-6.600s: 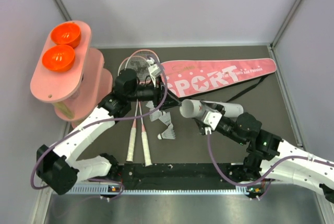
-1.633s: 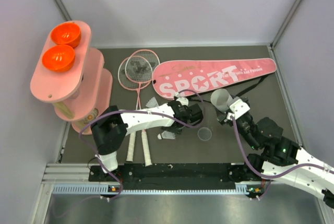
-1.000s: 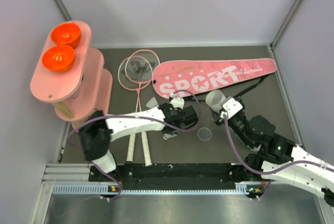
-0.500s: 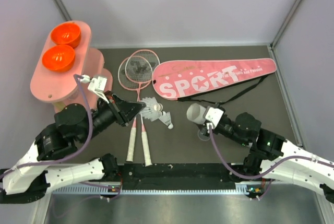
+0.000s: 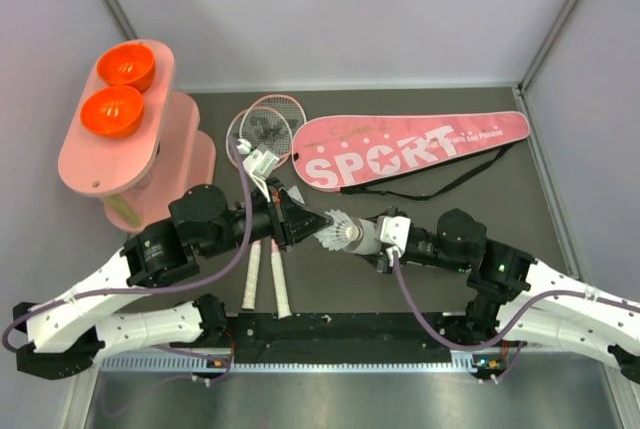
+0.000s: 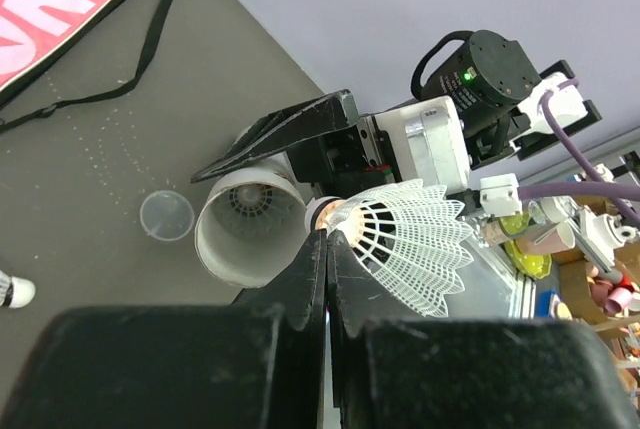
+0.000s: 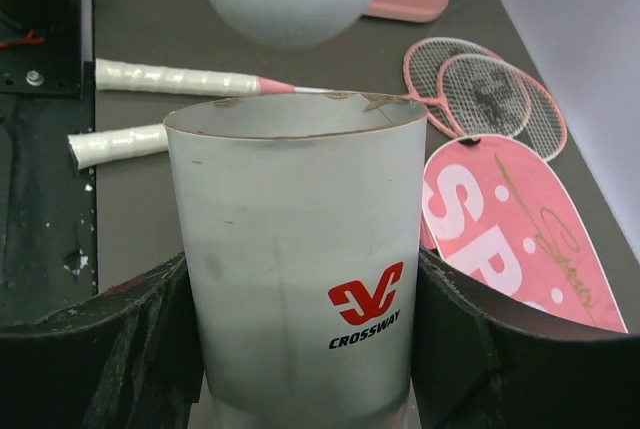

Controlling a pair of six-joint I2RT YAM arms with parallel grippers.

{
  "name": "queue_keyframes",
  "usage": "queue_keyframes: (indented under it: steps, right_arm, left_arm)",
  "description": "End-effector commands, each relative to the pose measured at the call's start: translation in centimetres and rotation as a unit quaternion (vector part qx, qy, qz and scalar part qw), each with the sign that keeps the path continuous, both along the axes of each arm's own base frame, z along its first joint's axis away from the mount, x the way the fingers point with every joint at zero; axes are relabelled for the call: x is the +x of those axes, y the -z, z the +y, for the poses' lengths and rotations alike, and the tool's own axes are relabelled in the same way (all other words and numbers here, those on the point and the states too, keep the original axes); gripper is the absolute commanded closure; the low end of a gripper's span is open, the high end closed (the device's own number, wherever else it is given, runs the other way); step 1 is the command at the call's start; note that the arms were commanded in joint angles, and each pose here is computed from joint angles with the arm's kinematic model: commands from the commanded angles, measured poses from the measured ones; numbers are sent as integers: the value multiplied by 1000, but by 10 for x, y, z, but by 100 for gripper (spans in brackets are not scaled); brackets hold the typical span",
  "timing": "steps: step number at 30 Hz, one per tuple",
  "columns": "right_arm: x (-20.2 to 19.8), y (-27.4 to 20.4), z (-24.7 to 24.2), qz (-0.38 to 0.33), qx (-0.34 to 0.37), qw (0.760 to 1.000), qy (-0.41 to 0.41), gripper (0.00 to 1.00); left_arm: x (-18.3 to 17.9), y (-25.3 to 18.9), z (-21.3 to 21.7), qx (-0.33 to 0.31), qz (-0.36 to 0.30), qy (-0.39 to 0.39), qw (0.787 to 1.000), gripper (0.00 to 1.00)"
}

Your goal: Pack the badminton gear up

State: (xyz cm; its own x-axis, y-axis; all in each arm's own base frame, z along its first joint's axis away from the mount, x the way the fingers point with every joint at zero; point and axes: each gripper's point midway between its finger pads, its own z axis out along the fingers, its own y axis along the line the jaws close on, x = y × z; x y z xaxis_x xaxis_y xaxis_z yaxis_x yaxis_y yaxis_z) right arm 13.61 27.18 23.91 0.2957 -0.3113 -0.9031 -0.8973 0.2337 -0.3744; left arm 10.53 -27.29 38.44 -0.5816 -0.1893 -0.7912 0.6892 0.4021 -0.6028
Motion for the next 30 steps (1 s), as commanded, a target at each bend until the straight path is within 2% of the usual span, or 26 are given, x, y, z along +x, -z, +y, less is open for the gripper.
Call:
queue_keyframes:
  steps: [1, 14, 23, 26, 27, 30]
  right_arm:
    - [-14, -59, 7, -28, 92, 995, -40, 55]
    - [-22, -65, 1, -39, 116, 991, -51, 55]
    - [-20, -68, 4, -45, 125, 990, -49, 55]
    - [-20, -68, 4, -43, 127, 990, -49, 55]
    - [-20, -68, 3, -44, 127, 990, -48, 55]
    - [-18, -67, 3, -44, 126, 990, -44, 55]
  left_arm:
    - [-5, -19, -13, -43, -19, 29, 998, 100]
    - [3, -6, -21, -35, 3, 20, 999, 100]
    - [16, 32, -40, 41, 24, 21, 999, 100]
    - [18, 36, -37, 50, 23, 14, 998, 86]
    - [20, 36, -36, 51, 22, 10, 998, 77]
    - [21, 37, -32, 58, 17, 5, 998, 65]
